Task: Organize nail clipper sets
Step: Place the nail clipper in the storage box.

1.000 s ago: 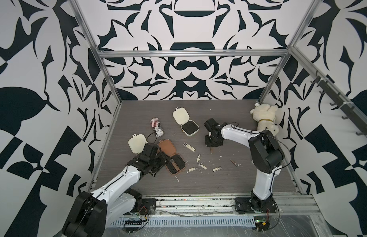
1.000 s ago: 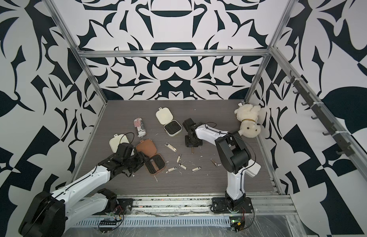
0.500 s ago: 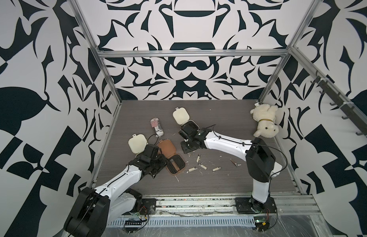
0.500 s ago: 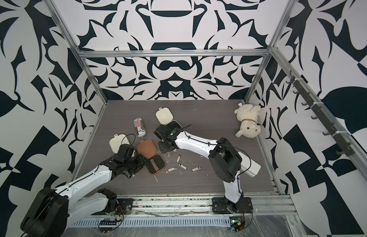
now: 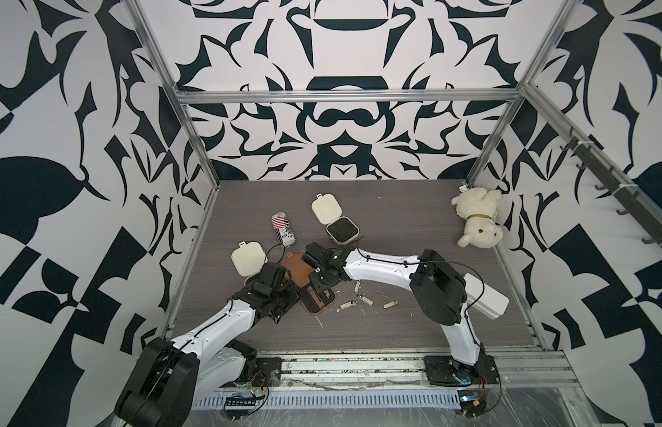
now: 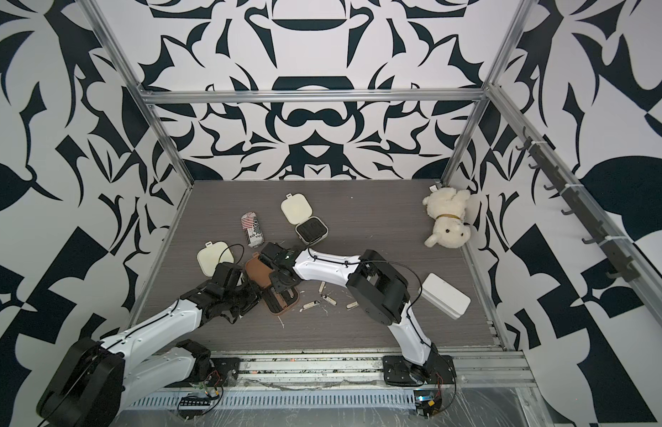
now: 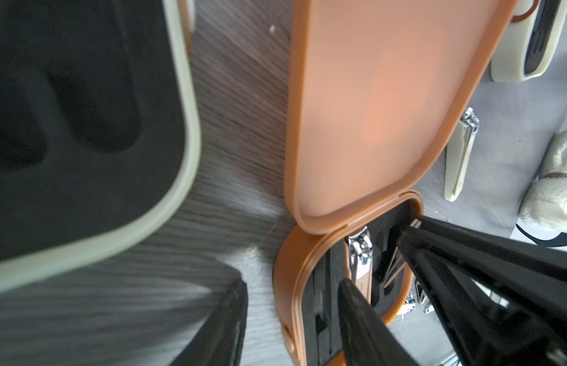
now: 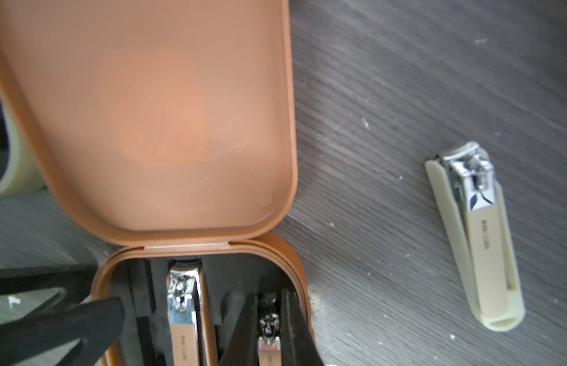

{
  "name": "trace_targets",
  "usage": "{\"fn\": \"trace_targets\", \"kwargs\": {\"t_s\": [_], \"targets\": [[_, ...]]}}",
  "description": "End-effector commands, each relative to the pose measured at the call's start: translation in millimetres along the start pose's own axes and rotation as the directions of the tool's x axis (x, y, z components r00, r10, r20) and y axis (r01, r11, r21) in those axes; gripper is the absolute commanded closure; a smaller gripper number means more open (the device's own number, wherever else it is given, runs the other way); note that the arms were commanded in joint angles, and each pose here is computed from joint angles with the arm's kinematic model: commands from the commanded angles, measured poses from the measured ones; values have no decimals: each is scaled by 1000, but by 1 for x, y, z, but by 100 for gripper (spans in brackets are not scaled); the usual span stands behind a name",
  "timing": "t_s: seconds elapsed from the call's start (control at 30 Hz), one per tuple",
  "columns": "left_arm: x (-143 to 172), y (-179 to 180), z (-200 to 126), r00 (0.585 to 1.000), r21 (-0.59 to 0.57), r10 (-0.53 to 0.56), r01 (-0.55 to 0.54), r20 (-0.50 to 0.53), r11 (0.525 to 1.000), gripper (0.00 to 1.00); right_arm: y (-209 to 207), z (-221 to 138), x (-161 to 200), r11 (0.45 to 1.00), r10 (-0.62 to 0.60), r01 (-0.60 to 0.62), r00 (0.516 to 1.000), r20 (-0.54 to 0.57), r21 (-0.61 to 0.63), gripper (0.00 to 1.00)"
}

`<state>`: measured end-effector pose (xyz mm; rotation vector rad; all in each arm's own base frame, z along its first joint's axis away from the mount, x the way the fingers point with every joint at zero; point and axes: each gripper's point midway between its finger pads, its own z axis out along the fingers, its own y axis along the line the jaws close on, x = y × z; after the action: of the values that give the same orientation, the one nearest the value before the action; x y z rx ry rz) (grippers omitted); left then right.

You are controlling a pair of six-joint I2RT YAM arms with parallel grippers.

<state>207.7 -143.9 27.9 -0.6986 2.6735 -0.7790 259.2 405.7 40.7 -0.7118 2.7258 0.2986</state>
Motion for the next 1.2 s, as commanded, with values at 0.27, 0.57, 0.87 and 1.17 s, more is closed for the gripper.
{"fn": "trace_targets", "kwargs": {"t_s": [0.27,0.57,0.87,1.17], "targets": [[5,14,3,1000,-40,-5,5,-8,999,51,24,-34,-28,998,-8,15,994,113,-63,92],[6,14,3,1000,-39,-8,8,-9,999,51,29,-36,-30,997,-7,16,992,125,-69,93],[5,13,3,1000,-32,-9,9,-7,999,54,35,-36,-30,996,7,4,992,125,-84,93],[7,18,5,1000,-42,-13,12,-10,999,57,36,-28,-24,996,13,-4,994,110,-85,93]]}}
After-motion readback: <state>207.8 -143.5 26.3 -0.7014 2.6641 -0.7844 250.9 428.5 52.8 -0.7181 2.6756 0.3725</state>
